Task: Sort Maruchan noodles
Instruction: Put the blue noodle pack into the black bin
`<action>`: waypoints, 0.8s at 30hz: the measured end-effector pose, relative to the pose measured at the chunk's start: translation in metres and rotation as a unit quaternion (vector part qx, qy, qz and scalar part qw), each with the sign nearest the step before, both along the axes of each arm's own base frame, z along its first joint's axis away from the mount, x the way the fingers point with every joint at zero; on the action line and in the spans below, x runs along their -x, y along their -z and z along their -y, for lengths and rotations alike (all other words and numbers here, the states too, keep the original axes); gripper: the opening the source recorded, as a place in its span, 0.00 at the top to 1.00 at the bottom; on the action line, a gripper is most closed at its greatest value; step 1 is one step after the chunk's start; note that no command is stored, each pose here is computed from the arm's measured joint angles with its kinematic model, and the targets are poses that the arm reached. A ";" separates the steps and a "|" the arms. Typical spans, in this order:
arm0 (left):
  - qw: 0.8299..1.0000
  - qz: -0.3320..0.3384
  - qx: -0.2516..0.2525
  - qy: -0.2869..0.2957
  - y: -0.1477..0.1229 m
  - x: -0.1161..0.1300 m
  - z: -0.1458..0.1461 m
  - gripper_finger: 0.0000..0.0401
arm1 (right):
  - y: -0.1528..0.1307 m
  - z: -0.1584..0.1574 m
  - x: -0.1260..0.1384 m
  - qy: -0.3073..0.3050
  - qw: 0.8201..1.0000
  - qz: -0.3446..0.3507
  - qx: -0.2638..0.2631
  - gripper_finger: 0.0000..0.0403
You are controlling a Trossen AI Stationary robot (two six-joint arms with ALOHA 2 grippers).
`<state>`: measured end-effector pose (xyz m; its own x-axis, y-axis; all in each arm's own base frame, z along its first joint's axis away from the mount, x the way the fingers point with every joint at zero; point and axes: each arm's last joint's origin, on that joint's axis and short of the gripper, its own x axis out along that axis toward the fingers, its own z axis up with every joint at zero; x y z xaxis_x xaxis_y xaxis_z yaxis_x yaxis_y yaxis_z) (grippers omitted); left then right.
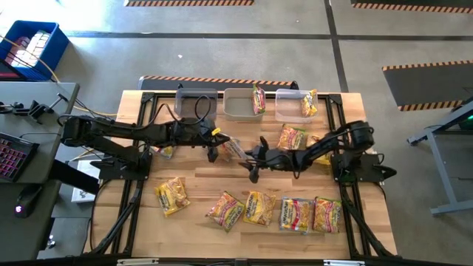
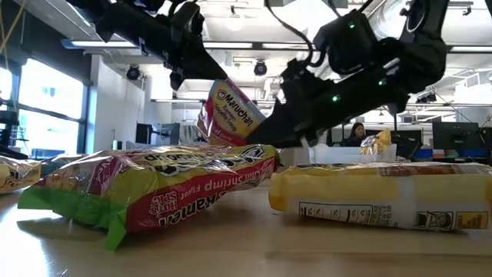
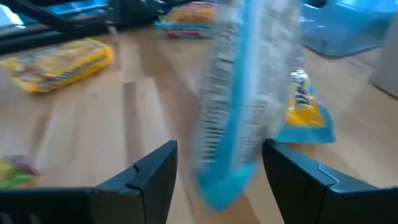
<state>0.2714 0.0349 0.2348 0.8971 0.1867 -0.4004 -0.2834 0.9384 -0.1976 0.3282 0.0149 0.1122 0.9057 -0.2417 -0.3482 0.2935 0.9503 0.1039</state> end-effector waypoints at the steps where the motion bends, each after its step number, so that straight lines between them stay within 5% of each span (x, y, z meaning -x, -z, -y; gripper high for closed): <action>1: 1.000 0.003 0.001 0.000 0.000 0.000 0.000 1.00 | 0.001 0.001 -0.003 0.006 1.000 0.001 0.007 0.45; 11: 1.000 0.009 0.005 0.000 -0.002 0.000 -0.002 1.00 | -0.003 0.000 -0.012 0.000 0.998 0.036 0.045 0.51; 24: 1.000 0.006 0.015 -0.023 -0.001 0.002 -0.014 0.97 | -0.012 -0.001 -0.014 -0.016 0.994 0.073 0.075 0.91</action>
